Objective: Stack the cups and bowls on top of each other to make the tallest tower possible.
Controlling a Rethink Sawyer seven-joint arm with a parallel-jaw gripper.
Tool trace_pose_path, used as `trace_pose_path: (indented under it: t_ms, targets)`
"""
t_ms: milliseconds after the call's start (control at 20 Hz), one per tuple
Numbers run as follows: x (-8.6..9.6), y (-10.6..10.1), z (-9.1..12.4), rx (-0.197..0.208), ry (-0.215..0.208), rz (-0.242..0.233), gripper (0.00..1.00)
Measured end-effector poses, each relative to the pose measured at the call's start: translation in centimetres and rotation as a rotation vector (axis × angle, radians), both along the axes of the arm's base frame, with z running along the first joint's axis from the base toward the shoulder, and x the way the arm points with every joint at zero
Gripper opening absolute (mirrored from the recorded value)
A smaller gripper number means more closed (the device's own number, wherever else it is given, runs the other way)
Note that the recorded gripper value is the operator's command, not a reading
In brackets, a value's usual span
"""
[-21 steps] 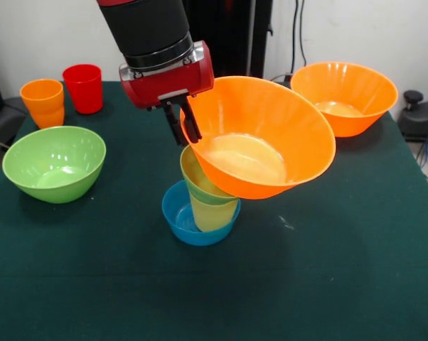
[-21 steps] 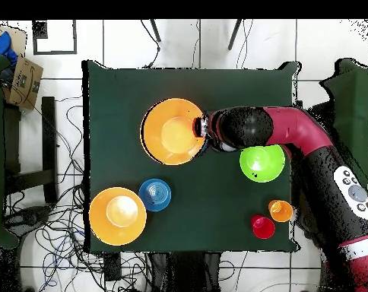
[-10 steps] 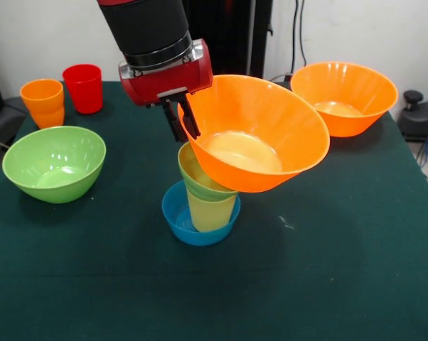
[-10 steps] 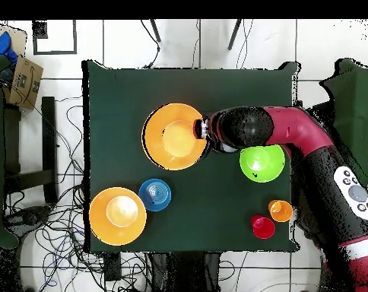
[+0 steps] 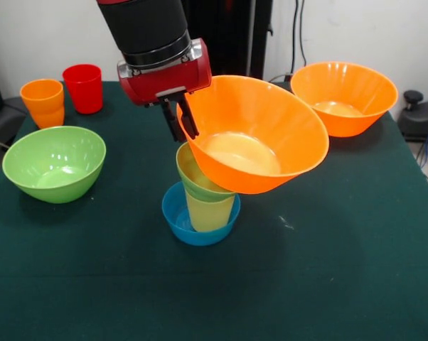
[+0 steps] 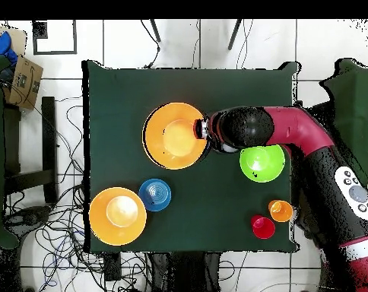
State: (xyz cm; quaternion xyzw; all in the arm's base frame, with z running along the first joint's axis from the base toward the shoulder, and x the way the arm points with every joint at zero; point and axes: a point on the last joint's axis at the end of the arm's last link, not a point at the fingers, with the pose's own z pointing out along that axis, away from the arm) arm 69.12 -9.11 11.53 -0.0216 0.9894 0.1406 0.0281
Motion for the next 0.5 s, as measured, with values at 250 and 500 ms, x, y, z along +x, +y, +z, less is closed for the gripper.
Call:
trace_pose_path:
  t_ms: [250, 500]
  targets:
    - [-0.01, -0.12, 0.01, 0.0, 0.0, -0.002, 0.0]
    - [0.14, -0.14, 0.09, -0.002, 0.002, -0.002, 0.0]
